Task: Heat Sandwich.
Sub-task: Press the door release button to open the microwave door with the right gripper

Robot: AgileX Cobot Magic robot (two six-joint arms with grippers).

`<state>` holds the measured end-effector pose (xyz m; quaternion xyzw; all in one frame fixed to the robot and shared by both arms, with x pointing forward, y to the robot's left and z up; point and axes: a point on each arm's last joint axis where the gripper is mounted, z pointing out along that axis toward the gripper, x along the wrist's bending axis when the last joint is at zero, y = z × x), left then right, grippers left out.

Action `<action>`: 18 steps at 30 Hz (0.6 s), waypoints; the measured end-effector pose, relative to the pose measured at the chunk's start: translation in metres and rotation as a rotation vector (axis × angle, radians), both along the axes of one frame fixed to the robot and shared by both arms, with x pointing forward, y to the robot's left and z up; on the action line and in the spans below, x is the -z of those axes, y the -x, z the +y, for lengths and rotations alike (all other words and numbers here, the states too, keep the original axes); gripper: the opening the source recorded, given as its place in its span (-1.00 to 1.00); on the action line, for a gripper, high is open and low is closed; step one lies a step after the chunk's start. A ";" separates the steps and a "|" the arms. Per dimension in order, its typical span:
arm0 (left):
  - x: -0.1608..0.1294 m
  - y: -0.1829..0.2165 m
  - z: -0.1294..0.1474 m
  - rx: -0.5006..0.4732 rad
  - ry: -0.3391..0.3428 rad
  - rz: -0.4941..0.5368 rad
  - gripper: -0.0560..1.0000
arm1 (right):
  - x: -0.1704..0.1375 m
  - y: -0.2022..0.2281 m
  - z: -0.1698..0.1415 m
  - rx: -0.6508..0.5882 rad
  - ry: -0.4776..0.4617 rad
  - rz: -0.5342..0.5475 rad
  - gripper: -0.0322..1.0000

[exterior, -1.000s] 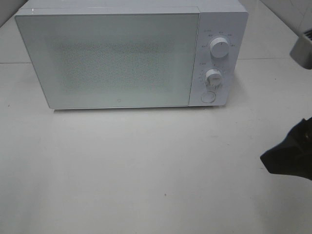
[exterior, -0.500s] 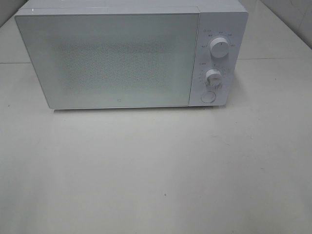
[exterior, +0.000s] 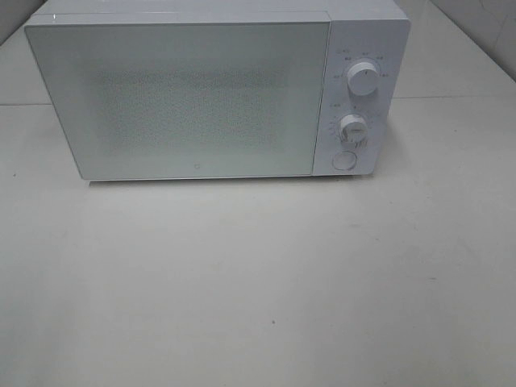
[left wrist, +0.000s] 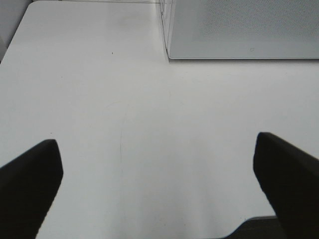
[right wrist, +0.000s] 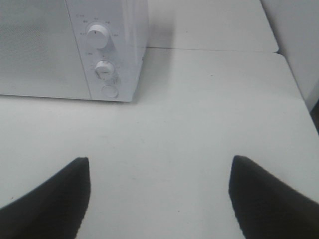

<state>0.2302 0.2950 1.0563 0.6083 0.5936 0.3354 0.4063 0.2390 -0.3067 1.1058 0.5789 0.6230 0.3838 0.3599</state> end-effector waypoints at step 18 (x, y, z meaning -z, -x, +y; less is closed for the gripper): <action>0.000 0.000 0.000 0.000 0.000 0.000 0.98 | 0.058 0.005 -0.004 0.054 0.041 0.044 0.51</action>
